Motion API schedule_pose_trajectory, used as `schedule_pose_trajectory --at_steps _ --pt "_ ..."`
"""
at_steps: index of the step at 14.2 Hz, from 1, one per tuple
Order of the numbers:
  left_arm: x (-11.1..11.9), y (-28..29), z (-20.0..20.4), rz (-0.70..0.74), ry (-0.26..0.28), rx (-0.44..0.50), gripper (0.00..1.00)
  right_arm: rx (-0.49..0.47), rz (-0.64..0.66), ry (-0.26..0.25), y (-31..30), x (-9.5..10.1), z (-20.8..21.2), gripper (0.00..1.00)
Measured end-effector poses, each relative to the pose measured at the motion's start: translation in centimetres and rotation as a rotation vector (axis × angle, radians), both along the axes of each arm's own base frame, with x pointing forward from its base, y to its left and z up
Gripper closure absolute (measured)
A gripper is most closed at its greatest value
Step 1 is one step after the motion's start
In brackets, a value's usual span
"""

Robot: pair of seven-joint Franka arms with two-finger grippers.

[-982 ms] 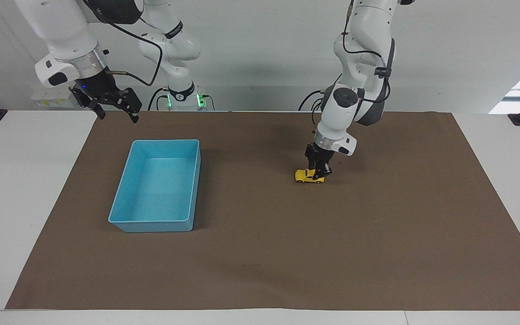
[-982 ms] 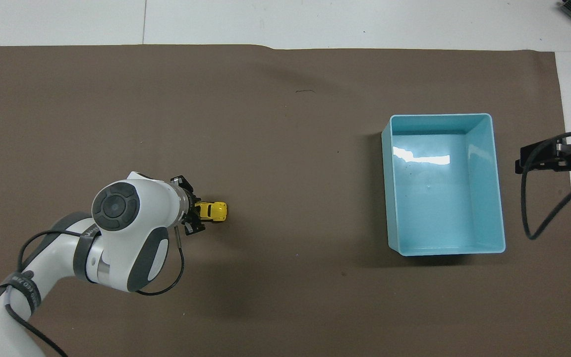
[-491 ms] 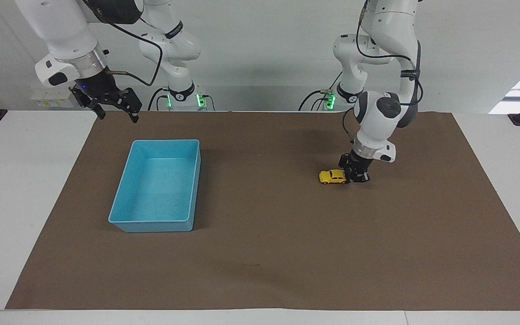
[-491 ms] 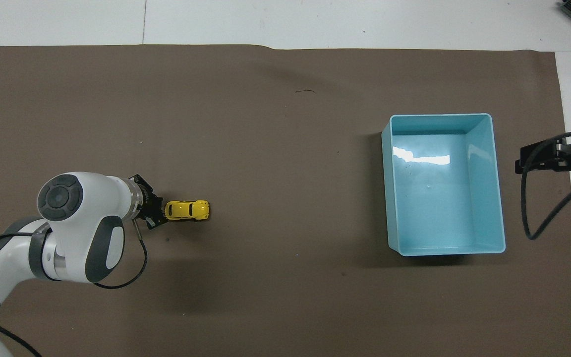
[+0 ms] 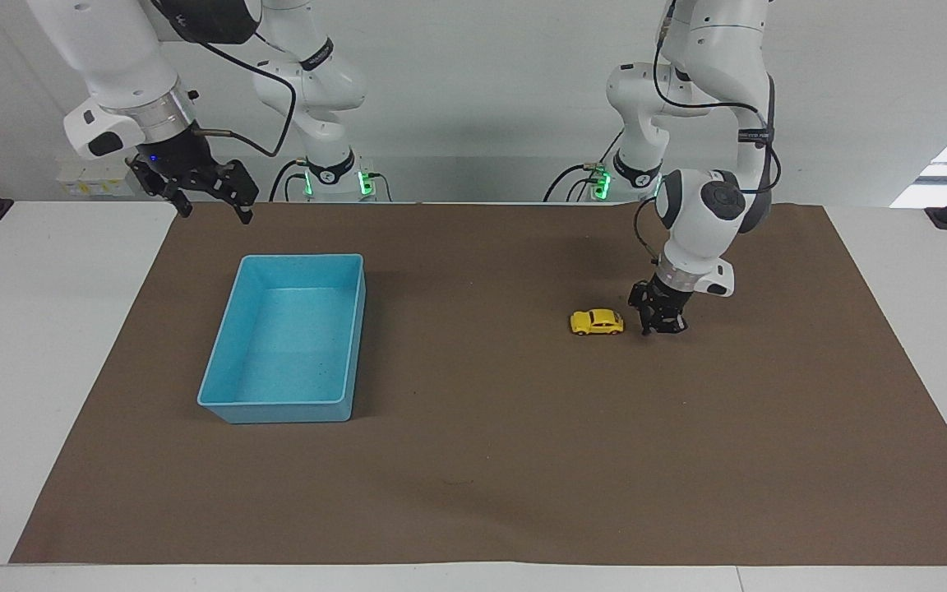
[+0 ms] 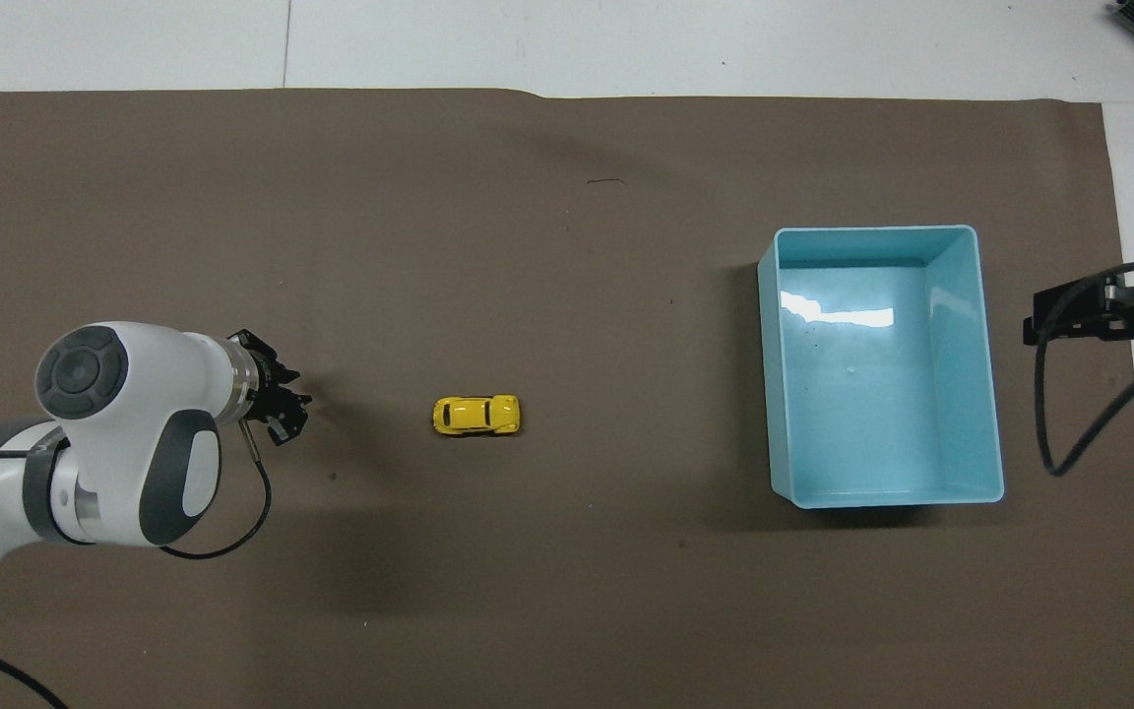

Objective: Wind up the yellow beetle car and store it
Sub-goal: 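Lift the left gripper off the car, letting it roll toward the box, then retract the left gripper while the right gripper moves toward the car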

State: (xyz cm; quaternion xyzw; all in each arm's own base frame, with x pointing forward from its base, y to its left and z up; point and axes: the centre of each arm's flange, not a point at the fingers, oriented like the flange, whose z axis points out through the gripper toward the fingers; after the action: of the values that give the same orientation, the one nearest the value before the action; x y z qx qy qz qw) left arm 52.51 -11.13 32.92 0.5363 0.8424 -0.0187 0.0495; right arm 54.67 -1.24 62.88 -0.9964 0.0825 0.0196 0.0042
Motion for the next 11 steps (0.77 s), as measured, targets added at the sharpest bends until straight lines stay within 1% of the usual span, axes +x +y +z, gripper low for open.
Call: schedule_pose_trajectory --at_steps 1,2,4,5,6,9,11 --pt "0.9 -0.1 1.7 -0.002 0.011 -0.002 0.49 0.0 0.0 0.0 0.0 0.0 0.0 0.0" --pt "1.7 -0.1 3.3 -0.002 0.013 -0.005 0.39 0.0 0.0 0.0 0.0 0.0 0.0 0.0" --pt "2.7 0.1 5.5 0.004 -0.002 -0.01 0.18 0.0 0.0 0.0 0.0 0.0 0.0 0.0" --pt "3.0 0.2 6.0 0.006 -0.009 -0.012 0.05 0.0 0.0 0.0 0.0 0.0 0.0 0.0" --pt "3.1 0.2 6.3 0.006 -0.013 -0.013 0.0 0.0 0.0 0.0 0.0 0.0 0.0 0.0" --pt "3.6 0.2 7.3 0.008 -0.034 -0.017 0.0 0.0 0.0 0.0 0.0 0.0 0.0 0.0" --pt "4.5 0.8 9.0 0.02 -0.062 -0.022 0.0 0.0 0.001 0.001 0.0 0.0 0.0 0.0"
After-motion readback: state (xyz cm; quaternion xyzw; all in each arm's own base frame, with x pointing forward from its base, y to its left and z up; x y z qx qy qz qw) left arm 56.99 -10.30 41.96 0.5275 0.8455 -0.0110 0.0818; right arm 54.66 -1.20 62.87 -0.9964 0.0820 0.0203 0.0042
